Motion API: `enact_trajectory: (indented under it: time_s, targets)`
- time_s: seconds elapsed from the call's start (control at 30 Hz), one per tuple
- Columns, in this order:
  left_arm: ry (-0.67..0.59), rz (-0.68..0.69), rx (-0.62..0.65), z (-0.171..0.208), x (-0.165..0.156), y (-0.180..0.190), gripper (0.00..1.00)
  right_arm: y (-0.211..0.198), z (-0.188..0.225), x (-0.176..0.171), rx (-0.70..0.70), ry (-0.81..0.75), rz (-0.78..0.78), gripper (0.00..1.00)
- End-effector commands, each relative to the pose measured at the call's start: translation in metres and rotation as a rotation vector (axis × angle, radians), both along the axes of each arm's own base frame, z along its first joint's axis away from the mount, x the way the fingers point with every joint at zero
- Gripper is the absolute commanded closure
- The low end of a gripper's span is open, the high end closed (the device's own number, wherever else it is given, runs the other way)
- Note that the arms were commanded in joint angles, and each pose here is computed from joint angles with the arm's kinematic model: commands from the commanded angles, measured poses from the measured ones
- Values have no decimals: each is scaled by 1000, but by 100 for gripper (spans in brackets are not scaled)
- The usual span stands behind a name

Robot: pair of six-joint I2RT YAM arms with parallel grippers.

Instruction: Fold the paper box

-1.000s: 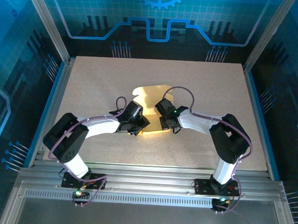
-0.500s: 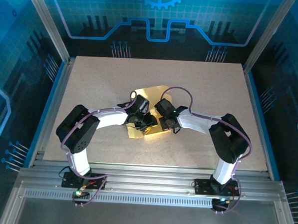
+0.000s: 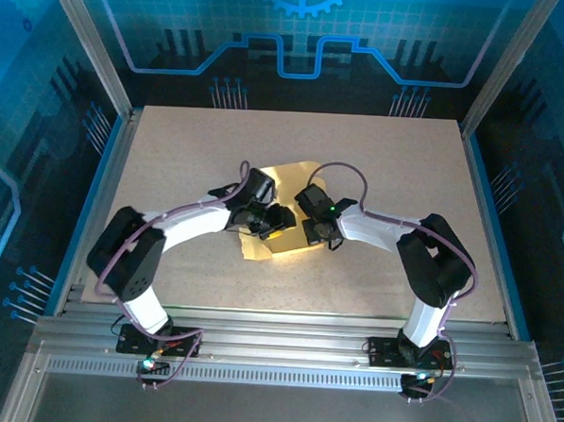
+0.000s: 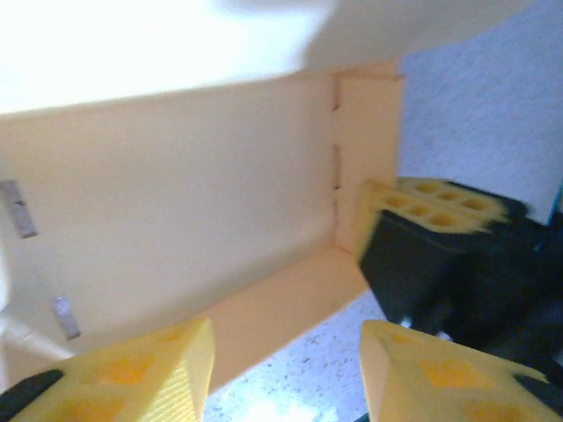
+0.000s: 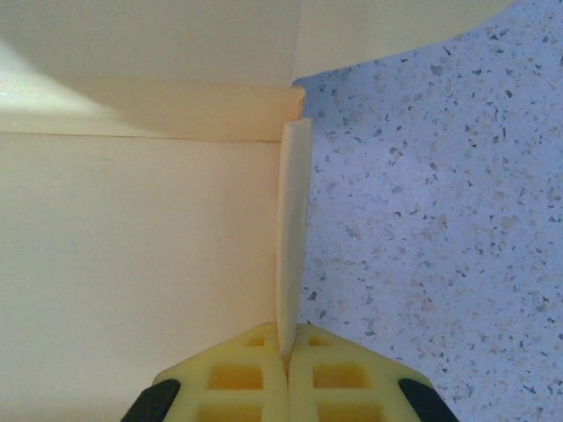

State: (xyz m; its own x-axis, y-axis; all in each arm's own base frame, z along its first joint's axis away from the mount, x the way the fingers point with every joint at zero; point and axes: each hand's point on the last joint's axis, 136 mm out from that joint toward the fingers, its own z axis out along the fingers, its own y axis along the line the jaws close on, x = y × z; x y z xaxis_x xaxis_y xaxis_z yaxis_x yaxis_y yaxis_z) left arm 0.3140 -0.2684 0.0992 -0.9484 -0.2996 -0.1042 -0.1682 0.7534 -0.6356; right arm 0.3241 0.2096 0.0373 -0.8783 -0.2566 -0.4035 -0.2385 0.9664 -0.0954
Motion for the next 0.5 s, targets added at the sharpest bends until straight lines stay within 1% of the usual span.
enact_trajectory:
  time_s: [0.0, 0.13, 0.2, 0.27, 0.33, 0.4, 0.47]
  targets:
    - [-131, 49, 115, 28, 0, 36, 47, -20, -25, -21, -1, 126, -49, 95]
    - [-245, 150, 149, 59, -1, 81, 38, -17, -18, -15, 83, 123, -66, 95]
    - [-280, 228, 149, 68, -1, 114, 33, -16, -12, -11, 132, 119, -70, 95]
    - [-298, 317, 151, 69, -3, 149, 27, -16, -4, -8, 188, 110, -79, 95]
    - [-284, 402, 138, 58, -8, 177, 22, -17, 6, -4, 264, 102, -92, 95]
    - [-278, 461, 63, 48, -9, 194, 21, -19, 18, -1, 339, 93, -101, 95]
    - [-301, 467, -53, 44, -7, 196, 17, -19, 31, 1, 405, 90, -88, 95]
